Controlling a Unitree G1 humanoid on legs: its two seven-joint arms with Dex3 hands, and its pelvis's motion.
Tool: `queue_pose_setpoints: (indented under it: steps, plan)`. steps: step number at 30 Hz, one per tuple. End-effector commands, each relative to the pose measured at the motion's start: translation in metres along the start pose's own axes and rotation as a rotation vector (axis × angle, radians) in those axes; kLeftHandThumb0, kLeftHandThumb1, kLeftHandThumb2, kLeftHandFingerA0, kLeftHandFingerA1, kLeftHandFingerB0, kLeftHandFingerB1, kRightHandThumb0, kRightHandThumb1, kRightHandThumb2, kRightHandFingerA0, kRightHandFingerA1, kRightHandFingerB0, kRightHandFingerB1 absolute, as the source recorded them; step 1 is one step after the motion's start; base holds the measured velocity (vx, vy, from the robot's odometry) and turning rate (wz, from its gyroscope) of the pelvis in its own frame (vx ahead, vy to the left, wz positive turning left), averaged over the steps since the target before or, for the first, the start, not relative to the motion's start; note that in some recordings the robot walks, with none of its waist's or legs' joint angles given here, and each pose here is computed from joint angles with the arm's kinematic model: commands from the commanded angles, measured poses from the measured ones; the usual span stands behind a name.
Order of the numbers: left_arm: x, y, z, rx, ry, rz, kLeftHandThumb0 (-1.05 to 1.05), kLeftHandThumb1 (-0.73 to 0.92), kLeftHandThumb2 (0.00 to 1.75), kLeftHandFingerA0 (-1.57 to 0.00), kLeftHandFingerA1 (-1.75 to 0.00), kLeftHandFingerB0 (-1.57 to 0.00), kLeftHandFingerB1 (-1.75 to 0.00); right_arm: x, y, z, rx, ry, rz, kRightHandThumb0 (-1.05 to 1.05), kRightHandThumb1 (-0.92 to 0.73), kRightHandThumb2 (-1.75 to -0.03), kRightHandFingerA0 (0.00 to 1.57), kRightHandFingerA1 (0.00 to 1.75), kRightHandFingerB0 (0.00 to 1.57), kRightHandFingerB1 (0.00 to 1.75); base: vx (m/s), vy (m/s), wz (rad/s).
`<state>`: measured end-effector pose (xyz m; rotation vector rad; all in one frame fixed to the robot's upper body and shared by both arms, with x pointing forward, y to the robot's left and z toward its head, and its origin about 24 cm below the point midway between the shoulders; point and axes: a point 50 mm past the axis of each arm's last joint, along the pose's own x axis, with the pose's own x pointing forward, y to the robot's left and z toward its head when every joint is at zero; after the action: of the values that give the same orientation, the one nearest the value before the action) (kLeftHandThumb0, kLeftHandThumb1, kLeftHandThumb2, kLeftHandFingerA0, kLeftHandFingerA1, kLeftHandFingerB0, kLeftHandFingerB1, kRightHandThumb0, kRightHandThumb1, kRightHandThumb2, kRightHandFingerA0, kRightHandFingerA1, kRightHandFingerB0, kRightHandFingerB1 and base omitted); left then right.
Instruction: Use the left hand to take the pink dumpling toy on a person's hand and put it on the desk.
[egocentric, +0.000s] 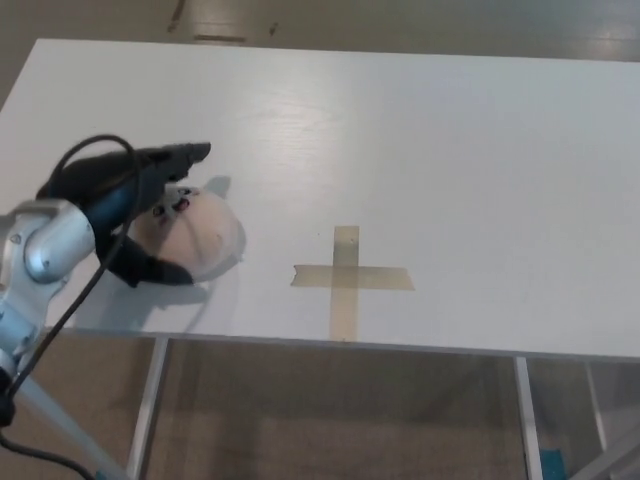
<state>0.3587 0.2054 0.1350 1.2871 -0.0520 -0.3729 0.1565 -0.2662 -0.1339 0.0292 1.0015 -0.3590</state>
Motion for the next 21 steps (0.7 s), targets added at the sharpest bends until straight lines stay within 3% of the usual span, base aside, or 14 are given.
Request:
queue_pose_setpoints:
  steps: [1, 11, 12, 13, 14, 18, 19, 21]
  plan:
    - [-0.017, 0.044, 0.019, -0.043, -0.081, 0.067, -0.89, 0.46, 0.62, 0.0, 0.0, 0.0, -0.03, -0.001, -0.002, -0.006, 0.012, 0.026, 0.002, -0.46, -0.57, -0.58, 0.65, 0.46, 0.63, 0.45, 0.0, 0.0, 0.0]
    - [-0.052, 0.106, 0.049, 0.041, -0.306, 0.288, -0.96, 0.48, 0.68, 0.0, 0.0, 0.0, -0.02, -0.001, -0.005, -0.003, -0.014, 0.009, -0.028, -0.47, -0.57, -0.58, 0.64, 0.45, 0.66, 0.46, 0.0, 0.0, 0.0]
    - [-0.06, 0.115, 0.053, 0.057, -0.326, 0.313, -0.92, 0.37, 0.74, 0.0, 0.0, 0.0, -0.01, -0.001, -0.006, -0.003, -0.012, 0.008, -0.029, -0.47, -0.57, -0.57, 0.63, 0.45, 0.65, 0.45, 0.0, 0.0, 0.0]
    - [-0.064, 0.119, 0.055, 0.064, -0.334, 0.323, -0.92, 0.37, 0.74, 0.0, 0.0, 0.0, -0.01, -0.001, -0.007, -0.004, -0.011, 0.008, -0.029, -0.47, -0.57, -0.57, 0.63, 0.45, 0.65, 0.45, 0.0, 0.0, 0.0]
    - [-0.07, 0.123, 0.057, 0.07, -0.348, 0.336, -0.97, 0.47, 0.68, 0.0, 0.0, 0.0, -0.03, -0.001, -0.007, -0.004, -0.009, 0.009, -0.029, -0.47, -0.57, -0.57, 0.64, 0.45, 0.65, 0.45, 0.0, 0.0, 0.0]
    - [-0.099, 0.136, 0.064, 0.053, -0.42, 0.368, -0.99, 0.46, 0.69, 0.0, -0.01, 0.0, -0.1, -0.001, -0.007, -0.003, -0.013, 0.015, -0.03, -0.47, -0.57, -0.58, 0.63, 0.45, 0.64, 0.45, 0.0, 0.0, 0.0]
    - [-0.109, 0.137, 0.066, 0.04, -0.455, 0.375, -0.75, 0.38, 0.86, 0.0, 0.0, 0.0, -0.06, -0.001, -0.008, -0.003, -0.018, 0.016, -0.029, -0.47, -0.57, -0.58, 0.63, 0.45, 0.64, 0.45, 0.0, 0.0, 0.0]
    - [-0.129, 0.136, 0.071, 0.022, -0.516, 0.392, -0.75, 0.4, 0.85, 0.0, -0.01, 0.0, -0.08, -0.001, -0.007, -0.004, -0.031, 0.018, -0.026, -0.47, -0.57, -0.58, 0.63, 0.45, 0.64, 0.45, 0.0, 0.0, 0.0]
